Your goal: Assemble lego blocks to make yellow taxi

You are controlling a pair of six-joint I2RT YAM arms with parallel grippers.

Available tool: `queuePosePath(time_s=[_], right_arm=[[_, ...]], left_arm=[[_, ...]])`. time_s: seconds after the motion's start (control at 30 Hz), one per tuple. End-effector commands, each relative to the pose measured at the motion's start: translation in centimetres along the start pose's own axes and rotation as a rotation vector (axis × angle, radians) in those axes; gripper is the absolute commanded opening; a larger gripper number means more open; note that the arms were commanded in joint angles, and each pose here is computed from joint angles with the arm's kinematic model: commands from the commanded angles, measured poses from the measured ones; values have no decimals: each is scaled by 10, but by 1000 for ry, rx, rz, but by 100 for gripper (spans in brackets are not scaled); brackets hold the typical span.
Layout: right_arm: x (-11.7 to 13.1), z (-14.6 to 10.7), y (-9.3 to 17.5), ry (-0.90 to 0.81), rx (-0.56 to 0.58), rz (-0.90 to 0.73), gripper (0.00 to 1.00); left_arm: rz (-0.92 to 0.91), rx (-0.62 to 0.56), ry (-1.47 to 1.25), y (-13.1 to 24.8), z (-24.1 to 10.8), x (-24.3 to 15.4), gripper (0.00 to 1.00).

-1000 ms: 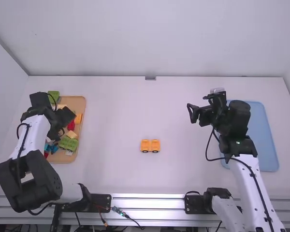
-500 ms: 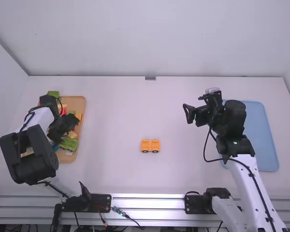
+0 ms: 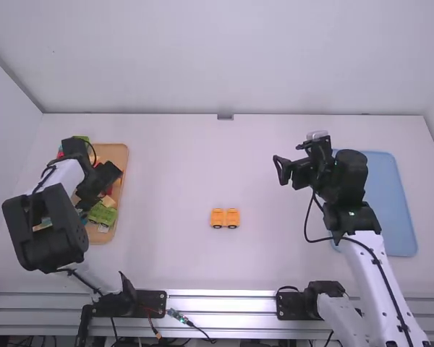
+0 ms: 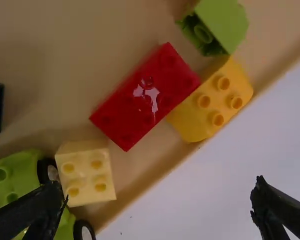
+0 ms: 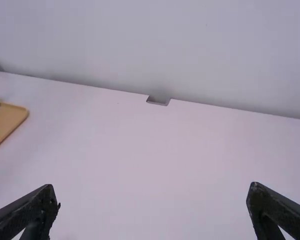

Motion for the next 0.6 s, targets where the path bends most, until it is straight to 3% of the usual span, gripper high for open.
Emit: queuePosePath(time_s=[0.0, 0.57], right_arm=[[3, 14, 4, 14, -37, 1, 99], [2, 14, 4, 10, -33, -4, 99]], left_arm=[[0, 24, -5, -3, -6, 1, 98], [130, 46, 40, -9, -18, 16, 96]])
Point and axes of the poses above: each hand's point on the last joint's axis, 136 mm out from that joint toward the fingers, its own y axis back along the fingers, its own x axis along the line the jaws close on, z = x × y, the point moved 9 cm from there along y, back along the fingers, and after that the axes turned 10 degrees about -y, right-handed, at the moved point
